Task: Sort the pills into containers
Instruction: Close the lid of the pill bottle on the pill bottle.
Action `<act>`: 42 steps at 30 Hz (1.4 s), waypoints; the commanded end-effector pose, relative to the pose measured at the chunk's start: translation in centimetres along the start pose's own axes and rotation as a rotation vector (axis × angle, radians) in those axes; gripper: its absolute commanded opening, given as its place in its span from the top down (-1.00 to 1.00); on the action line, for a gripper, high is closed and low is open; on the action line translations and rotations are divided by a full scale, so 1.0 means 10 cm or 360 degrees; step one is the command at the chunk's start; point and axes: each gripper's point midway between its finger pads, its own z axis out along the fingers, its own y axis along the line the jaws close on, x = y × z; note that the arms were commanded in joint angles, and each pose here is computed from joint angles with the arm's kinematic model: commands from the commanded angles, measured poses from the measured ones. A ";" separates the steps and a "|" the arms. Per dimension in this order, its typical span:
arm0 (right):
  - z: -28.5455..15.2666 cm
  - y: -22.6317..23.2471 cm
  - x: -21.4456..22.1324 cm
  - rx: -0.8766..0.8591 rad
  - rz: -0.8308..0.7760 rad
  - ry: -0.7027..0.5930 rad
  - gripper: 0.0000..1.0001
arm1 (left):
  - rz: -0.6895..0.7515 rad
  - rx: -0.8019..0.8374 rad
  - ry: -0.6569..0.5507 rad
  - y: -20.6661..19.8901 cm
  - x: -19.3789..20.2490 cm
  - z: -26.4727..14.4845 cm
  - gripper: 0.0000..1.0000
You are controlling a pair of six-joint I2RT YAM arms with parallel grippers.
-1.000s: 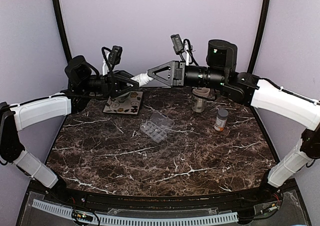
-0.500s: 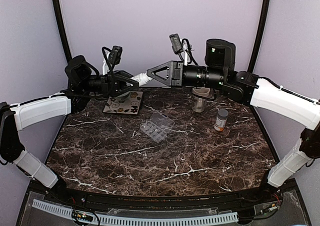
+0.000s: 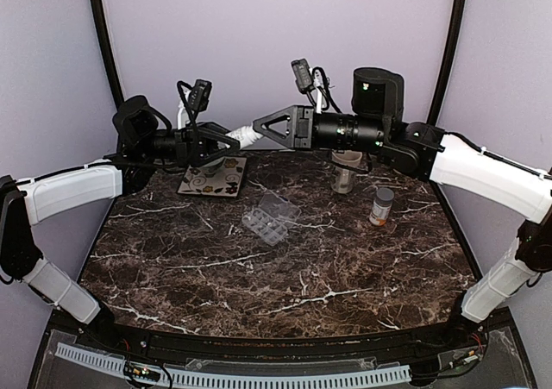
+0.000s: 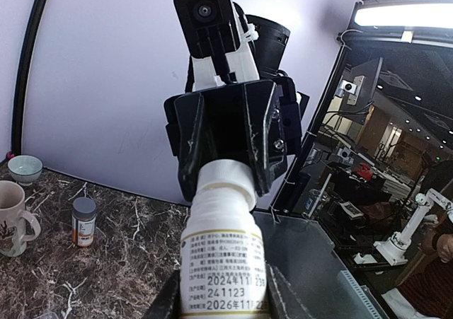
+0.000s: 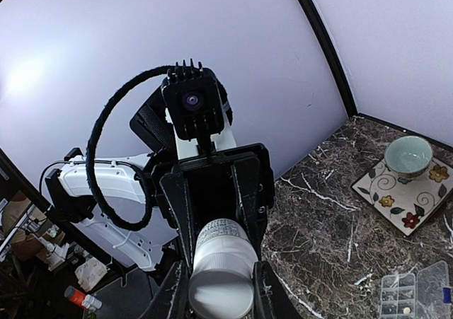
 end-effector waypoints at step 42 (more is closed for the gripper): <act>0.33 -0.17 0.71 -0.0044 0.0190 0.0296 1.00 | 0.0203 0.0196 -0.0047 -0.39 -0.33 0.14 1.00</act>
